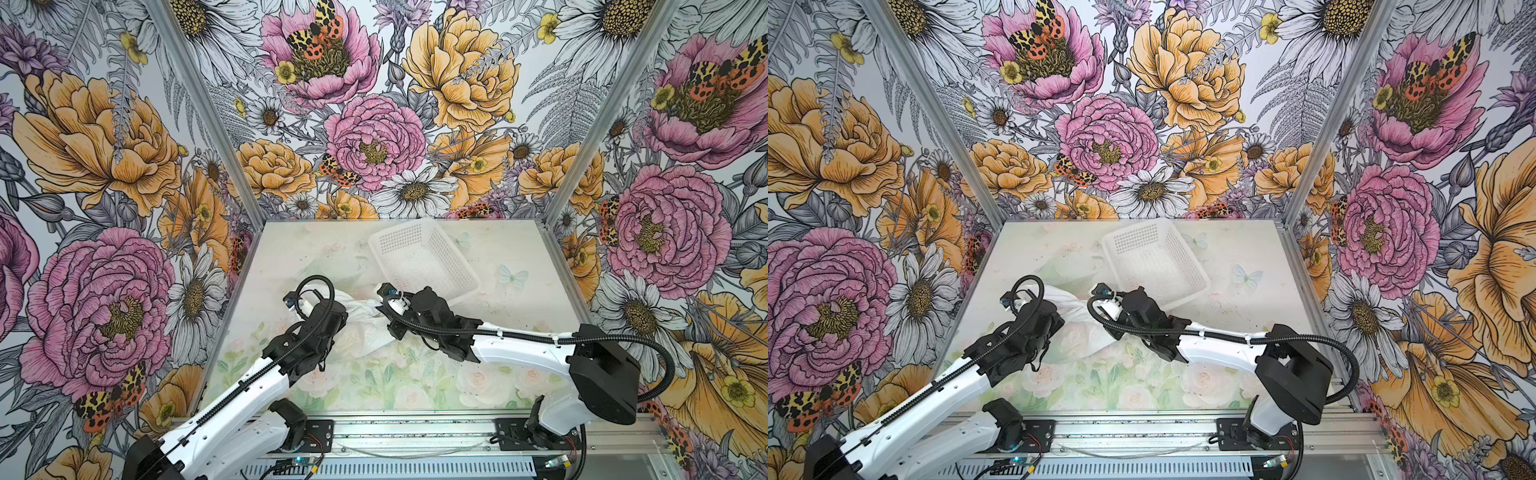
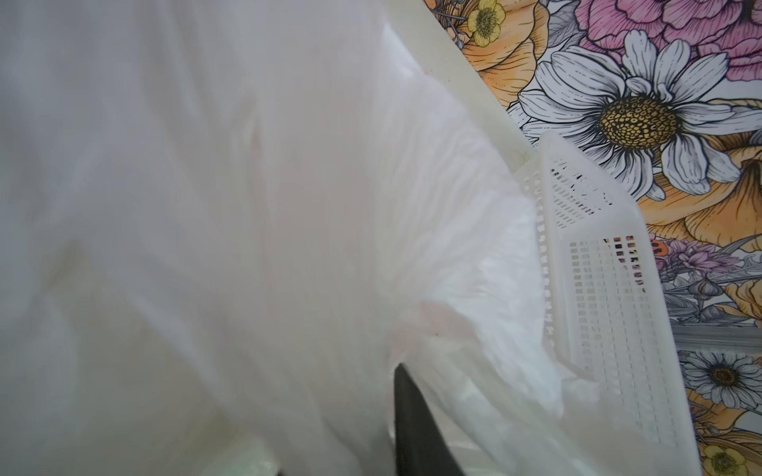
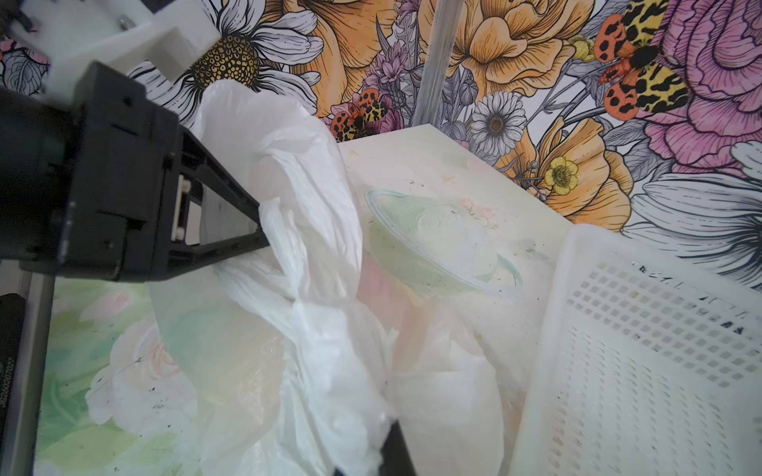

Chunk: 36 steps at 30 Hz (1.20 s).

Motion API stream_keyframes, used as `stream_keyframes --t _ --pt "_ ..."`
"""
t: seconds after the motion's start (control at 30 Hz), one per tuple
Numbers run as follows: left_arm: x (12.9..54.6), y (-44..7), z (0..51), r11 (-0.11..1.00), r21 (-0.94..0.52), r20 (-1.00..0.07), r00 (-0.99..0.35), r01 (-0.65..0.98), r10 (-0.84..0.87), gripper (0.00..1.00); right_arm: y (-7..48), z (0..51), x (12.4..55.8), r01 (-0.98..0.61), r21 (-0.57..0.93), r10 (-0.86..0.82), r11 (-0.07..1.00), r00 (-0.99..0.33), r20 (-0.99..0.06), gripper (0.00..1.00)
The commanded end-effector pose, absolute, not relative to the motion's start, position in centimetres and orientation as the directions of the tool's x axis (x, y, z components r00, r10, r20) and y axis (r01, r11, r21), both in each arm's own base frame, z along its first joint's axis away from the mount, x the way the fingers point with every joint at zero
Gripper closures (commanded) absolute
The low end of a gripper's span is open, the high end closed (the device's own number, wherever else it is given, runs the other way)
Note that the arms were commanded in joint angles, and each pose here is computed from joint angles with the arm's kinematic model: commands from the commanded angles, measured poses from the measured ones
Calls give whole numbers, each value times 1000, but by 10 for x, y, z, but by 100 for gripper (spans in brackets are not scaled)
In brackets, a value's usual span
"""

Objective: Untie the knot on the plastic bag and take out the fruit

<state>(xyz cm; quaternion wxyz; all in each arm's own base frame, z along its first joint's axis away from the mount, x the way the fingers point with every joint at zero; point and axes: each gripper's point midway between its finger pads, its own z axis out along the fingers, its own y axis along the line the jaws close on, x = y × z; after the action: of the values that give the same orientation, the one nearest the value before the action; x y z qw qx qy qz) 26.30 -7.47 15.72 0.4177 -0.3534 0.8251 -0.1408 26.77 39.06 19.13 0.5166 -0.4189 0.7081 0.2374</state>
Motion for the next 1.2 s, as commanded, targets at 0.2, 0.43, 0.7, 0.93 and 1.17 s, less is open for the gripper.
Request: stream_keyframes --t 0.2,0.43,0.7,0.93,1.17 --pt "271 -59 170 681 -591 -575 -366 -432 -731 100 364 212 290 -788 -40 -230 614 -130 -964 100" --pt "273 -38 179 660 -618 -553 -360 -428 -751 100 325 217 315 -712 61 -95 700 -177 -980 99" --pt "277 -24 187 637 -647 -523 -365 -419 -771 100 300 215 330 -682 124 -27 721 -206 -978 94" --pt "281 -26 204 649 -671 -522 -393 -359 -757 100 297 220 324 -693 125 -13 710 -190 -982 66" --pt "291 -45 227 695 -672 -540 -475 -255 -695 100 295 231 312 -715 92 -51 693 -176 -983 38"
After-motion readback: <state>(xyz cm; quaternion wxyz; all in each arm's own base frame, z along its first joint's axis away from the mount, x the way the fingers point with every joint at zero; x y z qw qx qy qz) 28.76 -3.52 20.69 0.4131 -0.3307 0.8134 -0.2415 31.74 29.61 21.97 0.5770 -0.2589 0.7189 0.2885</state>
